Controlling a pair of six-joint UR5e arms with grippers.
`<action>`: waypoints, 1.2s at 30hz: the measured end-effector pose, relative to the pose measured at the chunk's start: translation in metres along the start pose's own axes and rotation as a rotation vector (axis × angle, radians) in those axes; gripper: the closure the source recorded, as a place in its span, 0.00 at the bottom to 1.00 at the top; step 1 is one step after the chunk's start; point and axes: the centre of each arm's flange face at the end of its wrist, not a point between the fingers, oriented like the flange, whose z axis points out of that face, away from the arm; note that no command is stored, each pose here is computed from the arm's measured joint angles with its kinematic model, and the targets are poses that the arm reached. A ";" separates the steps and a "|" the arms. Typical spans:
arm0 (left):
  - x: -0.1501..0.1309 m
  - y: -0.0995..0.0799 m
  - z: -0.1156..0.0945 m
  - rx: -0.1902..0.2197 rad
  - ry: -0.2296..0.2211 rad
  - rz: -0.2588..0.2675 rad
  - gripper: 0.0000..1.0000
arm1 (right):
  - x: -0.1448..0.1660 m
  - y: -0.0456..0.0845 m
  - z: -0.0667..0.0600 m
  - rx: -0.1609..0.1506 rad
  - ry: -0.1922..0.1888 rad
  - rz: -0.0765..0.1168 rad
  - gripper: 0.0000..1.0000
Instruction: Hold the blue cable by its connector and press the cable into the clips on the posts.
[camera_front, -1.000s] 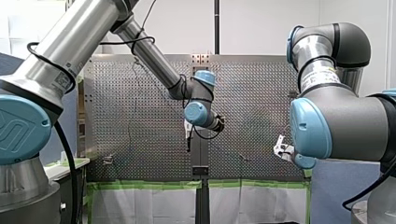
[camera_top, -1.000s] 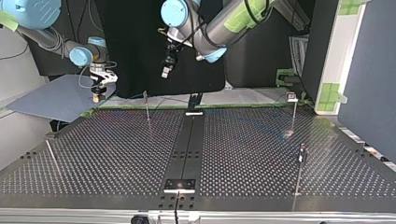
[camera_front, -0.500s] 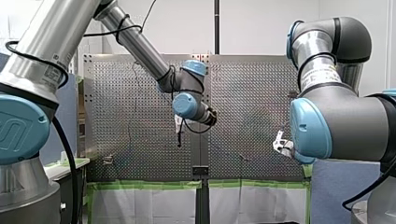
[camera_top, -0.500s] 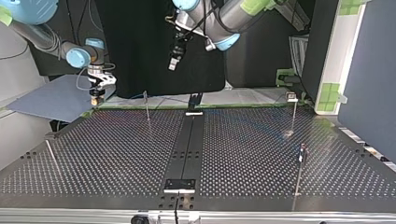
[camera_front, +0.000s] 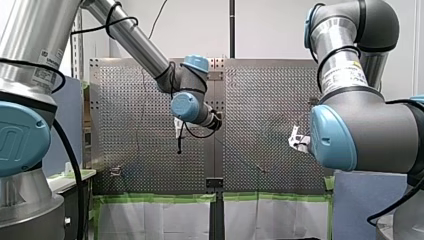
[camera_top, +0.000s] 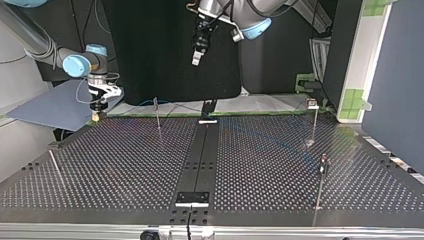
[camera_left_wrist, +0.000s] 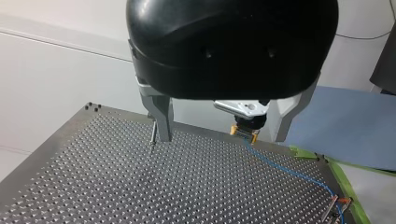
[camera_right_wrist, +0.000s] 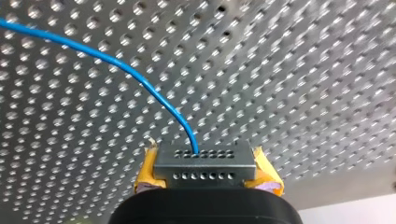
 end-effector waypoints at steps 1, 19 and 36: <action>-0.001 0.002 -0.004 -0.001 0.000 0.000 0.01 | 0.003 -0.003 0.000 0.001 0.001 -0.007 1.00; -0.005 0.016 -0.030 -0.006 -0.004 -0.006 0.01 | 0.046 -0.033 -0.001 0.032 0.053 -0.095 1.00; -0.005 0.016 -0.030 -0.006 -0.004 -0.006 0.01 | 0.046 -0.033 -0.001 0.033 0.053 -0.095 1.00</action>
